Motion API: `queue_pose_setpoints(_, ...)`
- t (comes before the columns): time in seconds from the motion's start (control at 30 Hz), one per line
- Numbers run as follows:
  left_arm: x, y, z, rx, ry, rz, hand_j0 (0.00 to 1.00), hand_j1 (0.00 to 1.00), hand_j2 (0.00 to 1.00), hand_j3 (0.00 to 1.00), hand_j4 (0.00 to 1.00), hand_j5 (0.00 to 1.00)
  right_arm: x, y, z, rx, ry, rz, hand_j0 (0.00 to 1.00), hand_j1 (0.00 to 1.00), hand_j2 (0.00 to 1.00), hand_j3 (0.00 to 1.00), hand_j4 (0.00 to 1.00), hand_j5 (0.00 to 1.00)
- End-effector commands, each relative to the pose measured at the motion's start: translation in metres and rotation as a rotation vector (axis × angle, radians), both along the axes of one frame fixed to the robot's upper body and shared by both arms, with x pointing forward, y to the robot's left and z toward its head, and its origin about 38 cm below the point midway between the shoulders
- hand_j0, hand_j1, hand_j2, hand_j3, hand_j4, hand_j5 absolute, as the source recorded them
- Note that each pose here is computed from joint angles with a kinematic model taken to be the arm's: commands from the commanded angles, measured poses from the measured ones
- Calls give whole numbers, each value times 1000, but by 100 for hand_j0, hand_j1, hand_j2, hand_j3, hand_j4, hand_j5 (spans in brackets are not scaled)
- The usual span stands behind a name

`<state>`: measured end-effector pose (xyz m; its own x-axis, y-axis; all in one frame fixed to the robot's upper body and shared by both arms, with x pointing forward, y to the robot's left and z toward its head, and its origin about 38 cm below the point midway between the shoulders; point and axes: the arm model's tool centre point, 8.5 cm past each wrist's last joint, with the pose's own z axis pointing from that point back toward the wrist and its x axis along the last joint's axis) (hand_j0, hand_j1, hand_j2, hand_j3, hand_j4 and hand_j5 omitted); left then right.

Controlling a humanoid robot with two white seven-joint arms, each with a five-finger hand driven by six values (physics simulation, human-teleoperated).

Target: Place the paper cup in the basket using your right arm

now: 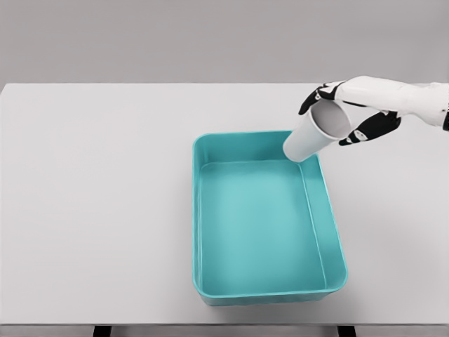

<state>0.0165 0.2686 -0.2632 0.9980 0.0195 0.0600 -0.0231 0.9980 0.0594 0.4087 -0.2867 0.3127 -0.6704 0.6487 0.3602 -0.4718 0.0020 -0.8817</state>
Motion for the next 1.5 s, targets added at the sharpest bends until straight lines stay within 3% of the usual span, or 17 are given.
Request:
queue_pose_setpoints(0.0,0,0,0,0,0,0,100,100,100,100,100,100,0,5,-4,7,12,11,66,66,66,66,66,66)
queue_pose_setpoints(1.0,0,0,0,0,0,0,100,100,100,100,100,100,-7,30,-50,-18,129,74,66,66,66,66,66,66)
queue_pose_setpoints(1.47,0,0,0,0,0,0,100,100,100,100,100,100,-10,35,-63,-33,167,87,66,66,66,66,66,66)
